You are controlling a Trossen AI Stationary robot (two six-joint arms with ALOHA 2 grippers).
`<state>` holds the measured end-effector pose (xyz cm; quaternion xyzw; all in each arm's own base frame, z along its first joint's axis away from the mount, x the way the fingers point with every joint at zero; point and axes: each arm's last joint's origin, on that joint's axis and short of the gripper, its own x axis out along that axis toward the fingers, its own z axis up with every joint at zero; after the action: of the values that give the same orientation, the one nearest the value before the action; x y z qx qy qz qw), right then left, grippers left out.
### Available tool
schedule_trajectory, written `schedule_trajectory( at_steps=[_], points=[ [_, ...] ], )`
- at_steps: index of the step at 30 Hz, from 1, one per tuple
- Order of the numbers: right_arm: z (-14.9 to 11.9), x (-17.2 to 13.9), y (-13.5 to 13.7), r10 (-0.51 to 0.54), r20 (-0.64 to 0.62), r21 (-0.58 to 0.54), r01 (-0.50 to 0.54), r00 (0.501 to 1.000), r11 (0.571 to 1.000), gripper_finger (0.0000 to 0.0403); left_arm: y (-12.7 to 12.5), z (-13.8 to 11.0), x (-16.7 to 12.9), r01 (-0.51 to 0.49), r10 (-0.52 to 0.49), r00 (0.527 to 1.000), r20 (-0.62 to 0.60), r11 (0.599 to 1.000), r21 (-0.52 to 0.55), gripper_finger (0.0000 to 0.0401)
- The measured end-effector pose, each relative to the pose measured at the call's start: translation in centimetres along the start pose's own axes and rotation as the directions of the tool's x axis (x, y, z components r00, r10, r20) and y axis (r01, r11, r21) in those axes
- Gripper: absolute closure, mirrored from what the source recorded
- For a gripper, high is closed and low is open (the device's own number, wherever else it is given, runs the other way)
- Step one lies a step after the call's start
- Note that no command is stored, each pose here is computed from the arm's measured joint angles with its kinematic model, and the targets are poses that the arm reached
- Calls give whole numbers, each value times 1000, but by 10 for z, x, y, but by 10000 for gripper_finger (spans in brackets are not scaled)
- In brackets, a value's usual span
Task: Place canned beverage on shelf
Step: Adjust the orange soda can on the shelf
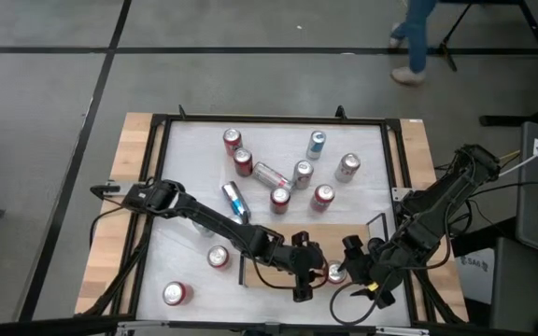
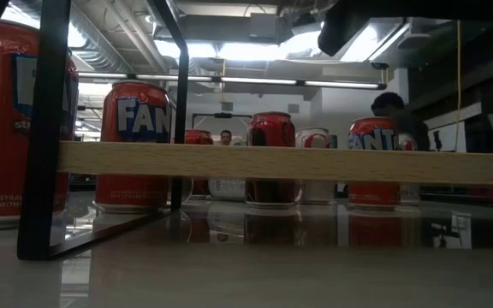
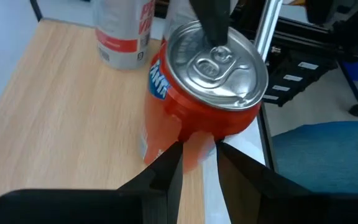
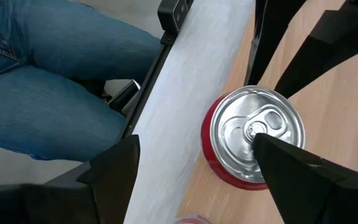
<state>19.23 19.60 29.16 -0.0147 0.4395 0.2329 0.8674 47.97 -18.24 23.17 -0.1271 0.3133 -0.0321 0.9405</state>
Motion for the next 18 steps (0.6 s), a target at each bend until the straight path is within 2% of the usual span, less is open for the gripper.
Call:
schedule_trajectory(
  at_steps=[10,18],
  points=[
    [1,0,0,5,6,0,-5,1000,1000,93,1,-1,0,-4,5,1000,-13,1000,11,307],
    [1,0,0,-8,16,0,8,1000,1000,93,1,-9,0,6,-7,995,-102,1000,-14,307]
  ],
)
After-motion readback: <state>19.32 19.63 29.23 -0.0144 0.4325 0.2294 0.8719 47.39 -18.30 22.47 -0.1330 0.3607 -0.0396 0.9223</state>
